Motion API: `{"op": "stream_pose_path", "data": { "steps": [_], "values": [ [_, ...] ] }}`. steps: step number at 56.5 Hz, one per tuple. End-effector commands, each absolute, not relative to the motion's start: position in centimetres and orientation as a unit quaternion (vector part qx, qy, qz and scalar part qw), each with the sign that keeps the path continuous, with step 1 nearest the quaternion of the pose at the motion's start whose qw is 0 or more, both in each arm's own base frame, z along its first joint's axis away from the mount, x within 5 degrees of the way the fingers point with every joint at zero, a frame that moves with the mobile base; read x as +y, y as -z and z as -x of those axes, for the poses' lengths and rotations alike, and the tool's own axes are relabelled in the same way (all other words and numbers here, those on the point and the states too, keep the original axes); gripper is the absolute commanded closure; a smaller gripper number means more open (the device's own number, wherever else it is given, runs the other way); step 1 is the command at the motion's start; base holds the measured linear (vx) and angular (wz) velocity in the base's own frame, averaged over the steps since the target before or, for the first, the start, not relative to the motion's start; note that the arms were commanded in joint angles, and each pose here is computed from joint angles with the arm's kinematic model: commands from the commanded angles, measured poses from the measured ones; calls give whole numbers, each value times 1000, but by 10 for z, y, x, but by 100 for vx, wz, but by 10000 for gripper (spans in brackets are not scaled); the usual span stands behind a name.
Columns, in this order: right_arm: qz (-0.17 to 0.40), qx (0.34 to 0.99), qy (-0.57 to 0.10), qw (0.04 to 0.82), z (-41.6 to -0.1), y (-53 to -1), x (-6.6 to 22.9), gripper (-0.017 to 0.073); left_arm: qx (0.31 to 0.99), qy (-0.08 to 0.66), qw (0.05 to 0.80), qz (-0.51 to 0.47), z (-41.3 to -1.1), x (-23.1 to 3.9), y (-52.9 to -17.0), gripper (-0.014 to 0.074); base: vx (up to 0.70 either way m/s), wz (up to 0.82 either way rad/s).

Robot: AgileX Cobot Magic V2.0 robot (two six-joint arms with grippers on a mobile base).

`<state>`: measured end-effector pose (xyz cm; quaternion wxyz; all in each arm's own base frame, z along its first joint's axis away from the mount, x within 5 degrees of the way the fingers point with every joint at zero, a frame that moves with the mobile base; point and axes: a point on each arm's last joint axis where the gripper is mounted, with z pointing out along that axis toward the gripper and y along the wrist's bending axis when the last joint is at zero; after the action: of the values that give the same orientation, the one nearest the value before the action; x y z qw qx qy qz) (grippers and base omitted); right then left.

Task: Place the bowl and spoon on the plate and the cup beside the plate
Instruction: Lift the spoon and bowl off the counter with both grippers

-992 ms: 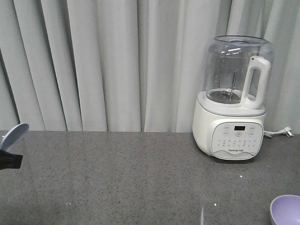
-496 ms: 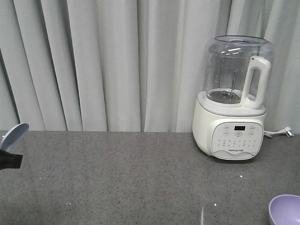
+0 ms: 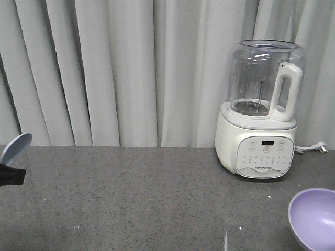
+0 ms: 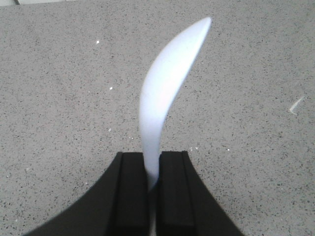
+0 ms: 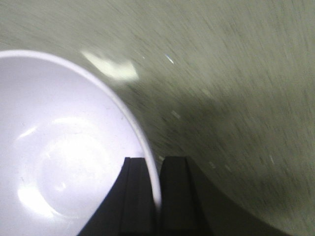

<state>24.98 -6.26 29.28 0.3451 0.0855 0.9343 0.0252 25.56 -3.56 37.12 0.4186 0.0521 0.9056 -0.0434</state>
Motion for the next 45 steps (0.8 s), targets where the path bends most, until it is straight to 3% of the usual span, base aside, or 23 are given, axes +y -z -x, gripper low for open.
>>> {"op": "stream_pose_path", "data": {
  "steps": [1, 10, 24, 36, 45],
  "values": [
    [-36, 884, -14, 465, -236, -342, -44, 571, 872, 53, 484, -50, -249, -36, -396, 600, 0, 0],
    [15, 823, -18, 567, -194, -389, -18, 571, 855, 56, 514, -49, -229, -34, -408, 600, 0, 0],
    [42, 758, -7, 651, -126, -421, -1, 571, 797, 61, 599, -44, -162, -24, -400, 600, 0, 0],
    [24, 727, -5, 686, -102, -411, 1, 568, 753, 65, 654, -42, -115, -17, -397, 600, 0, 0],
    [21, 725, -5, 688, -100, -406, 2, 568, 735, 66, 674, -41, -104, -16, -402, 600, 0, 0]
  ]
}}
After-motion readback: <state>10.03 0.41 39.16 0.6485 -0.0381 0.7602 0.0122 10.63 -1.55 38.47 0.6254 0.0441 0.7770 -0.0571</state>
